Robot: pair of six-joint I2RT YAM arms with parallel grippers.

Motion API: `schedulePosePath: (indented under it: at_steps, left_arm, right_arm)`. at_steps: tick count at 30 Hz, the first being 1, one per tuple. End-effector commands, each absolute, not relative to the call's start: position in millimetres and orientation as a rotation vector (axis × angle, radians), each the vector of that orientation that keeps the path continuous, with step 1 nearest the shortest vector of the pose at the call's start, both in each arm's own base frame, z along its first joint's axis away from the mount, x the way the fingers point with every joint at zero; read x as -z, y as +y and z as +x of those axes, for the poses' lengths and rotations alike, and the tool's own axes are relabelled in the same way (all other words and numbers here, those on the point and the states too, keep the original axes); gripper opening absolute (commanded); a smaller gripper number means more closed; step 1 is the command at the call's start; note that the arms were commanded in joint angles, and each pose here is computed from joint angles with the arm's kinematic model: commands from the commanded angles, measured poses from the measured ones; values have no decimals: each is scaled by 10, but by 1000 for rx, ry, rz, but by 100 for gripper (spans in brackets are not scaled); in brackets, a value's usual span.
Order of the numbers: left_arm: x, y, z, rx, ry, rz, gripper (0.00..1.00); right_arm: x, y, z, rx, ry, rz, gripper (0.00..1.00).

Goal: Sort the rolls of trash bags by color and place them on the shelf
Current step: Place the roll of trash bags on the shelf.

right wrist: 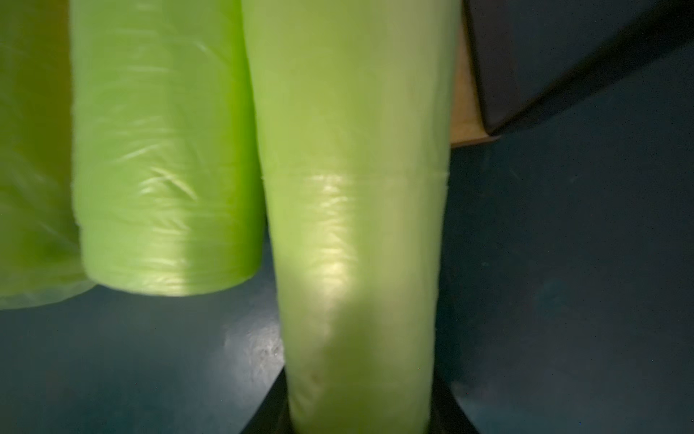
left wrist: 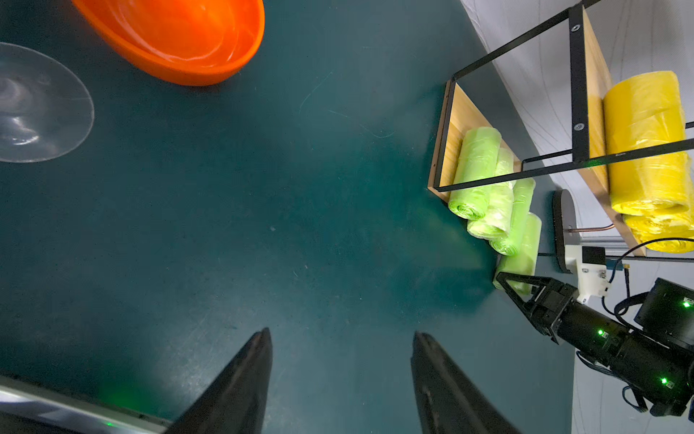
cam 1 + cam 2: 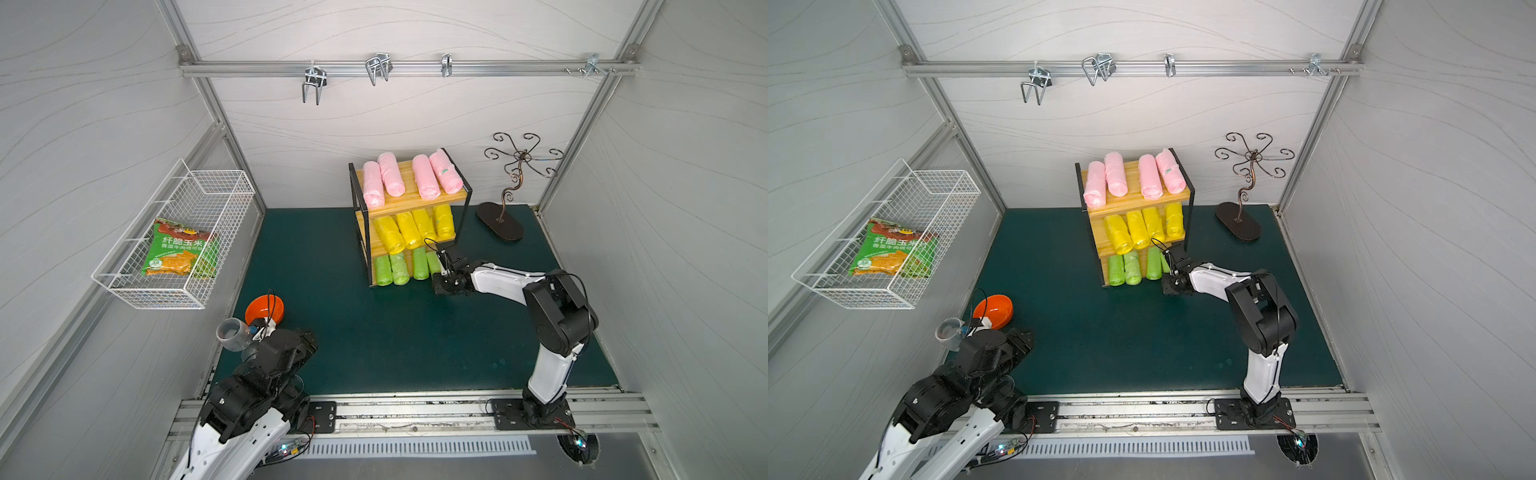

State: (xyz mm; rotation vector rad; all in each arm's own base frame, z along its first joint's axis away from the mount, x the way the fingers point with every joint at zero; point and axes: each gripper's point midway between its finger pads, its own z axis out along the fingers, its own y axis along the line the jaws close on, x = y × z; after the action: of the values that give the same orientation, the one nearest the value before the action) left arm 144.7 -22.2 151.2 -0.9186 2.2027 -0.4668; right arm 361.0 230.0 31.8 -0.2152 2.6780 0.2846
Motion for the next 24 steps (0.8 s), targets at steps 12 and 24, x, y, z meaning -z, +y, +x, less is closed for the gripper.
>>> schedulePosePath:
  at_steps: [12,24]
  left_arm:
    - [-1561,-196,1478,458,2176,-918,64]
    - [-1520,-199,1482,449,2185,-923,64]
  right_arm:
    - [-420,2279,3988,-164,2571,-211,0]
    - [-534,2397,4114,-120,2468,-235,10]
